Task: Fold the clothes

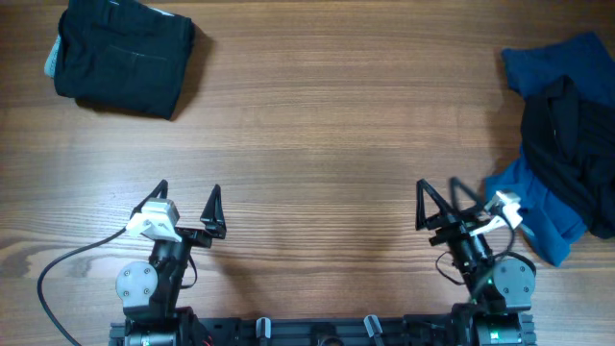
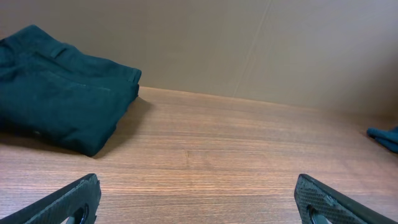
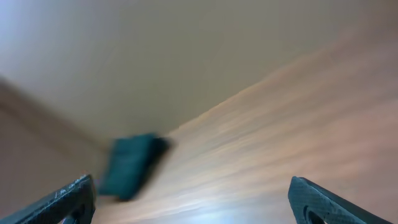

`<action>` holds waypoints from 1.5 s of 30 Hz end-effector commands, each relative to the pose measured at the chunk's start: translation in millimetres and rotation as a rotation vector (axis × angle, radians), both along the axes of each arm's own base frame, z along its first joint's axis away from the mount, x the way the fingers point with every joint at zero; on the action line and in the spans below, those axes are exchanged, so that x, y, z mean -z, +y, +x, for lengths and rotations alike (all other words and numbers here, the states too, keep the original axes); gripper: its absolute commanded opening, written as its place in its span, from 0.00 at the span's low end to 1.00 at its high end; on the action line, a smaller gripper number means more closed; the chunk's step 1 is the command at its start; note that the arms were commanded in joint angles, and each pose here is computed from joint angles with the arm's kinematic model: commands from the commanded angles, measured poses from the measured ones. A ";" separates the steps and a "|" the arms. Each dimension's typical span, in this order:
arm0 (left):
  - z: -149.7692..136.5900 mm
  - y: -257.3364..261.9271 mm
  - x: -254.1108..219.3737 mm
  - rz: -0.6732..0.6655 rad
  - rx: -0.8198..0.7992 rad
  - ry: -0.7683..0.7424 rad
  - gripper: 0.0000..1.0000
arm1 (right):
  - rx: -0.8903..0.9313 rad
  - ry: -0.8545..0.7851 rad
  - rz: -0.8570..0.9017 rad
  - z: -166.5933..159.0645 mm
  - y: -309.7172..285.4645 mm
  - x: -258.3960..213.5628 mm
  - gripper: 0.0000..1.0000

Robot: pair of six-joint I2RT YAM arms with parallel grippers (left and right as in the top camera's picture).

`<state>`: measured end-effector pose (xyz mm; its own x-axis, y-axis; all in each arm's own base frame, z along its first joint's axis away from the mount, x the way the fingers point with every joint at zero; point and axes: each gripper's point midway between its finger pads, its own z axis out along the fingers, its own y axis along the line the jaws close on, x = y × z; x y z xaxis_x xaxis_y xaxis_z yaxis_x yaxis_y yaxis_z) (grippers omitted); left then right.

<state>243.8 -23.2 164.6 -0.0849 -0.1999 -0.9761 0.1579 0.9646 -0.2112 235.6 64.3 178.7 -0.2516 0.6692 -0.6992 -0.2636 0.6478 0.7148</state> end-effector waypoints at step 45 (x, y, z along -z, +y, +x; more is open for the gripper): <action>0.1 0.5 1.8 0.020 -0.004 -0.005 1.00 | 0.384 0.897 -1.086 173.0 -166.1 -73.6 1.00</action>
<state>243.8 -23.1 164.3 -0.0852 -0.1999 -0.9761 0.1575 0.9647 -0.2113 405.2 -76.8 243.7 -0.7846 0.1199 -0.6083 0.2987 0.9328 -0.2015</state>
